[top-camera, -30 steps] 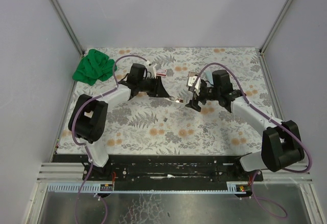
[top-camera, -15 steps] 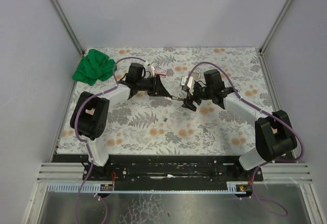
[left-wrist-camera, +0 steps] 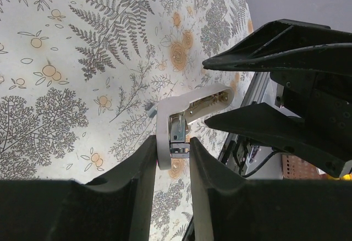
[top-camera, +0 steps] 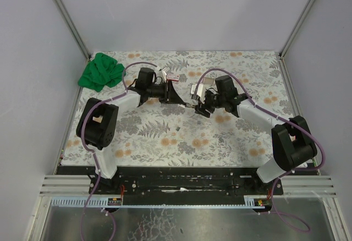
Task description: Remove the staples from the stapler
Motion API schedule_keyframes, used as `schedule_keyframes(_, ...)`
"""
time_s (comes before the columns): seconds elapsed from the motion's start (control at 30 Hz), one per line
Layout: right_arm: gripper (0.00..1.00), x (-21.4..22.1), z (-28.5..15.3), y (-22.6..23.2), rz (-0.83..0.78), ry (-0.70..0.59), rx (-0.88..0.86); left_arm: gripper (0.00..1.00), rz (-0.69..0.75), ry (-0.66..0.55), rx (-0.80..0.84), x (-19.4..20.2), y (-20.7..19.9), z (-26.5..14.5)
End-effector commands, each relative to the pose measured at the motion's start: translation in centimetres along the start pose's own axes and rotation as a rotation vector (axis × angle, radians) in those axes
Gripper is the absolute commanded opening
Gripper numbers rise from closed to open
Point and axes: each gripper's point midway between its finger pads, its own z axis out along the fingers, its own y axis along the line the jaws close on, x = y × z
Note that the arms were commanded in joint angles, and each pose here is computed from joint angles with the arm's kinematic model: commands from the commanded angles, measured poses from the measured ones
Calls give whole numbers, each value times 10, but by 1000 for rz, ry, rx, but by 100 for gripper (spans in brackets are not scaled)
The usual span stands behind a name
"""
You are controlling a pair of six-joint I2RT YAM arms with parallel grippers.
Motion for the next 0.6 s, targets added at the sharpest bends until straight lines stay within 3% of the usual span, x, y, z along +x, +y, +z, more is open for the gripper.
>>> schedule_keyframes(0.0, 65, -20, -1, -11, -69, -29, 25, 0, 14, -8, 45, -4, -4, -1)
schedule_keyframes(0.33, 49, -24, 1, -8, -101, -31, -1, 1, 3, 3, 48, -2, -1, 0)
schedule_keyframes(0.47, 35, -25, 1, -8, -113, -27, -8, 1, -5, 7, 51, -2, 0, 1)
schedule_keyframes(0.57, 35, -24, 0, -6, -122, -29, -16, 2, -8, 5, 54, -3, 0, 0)
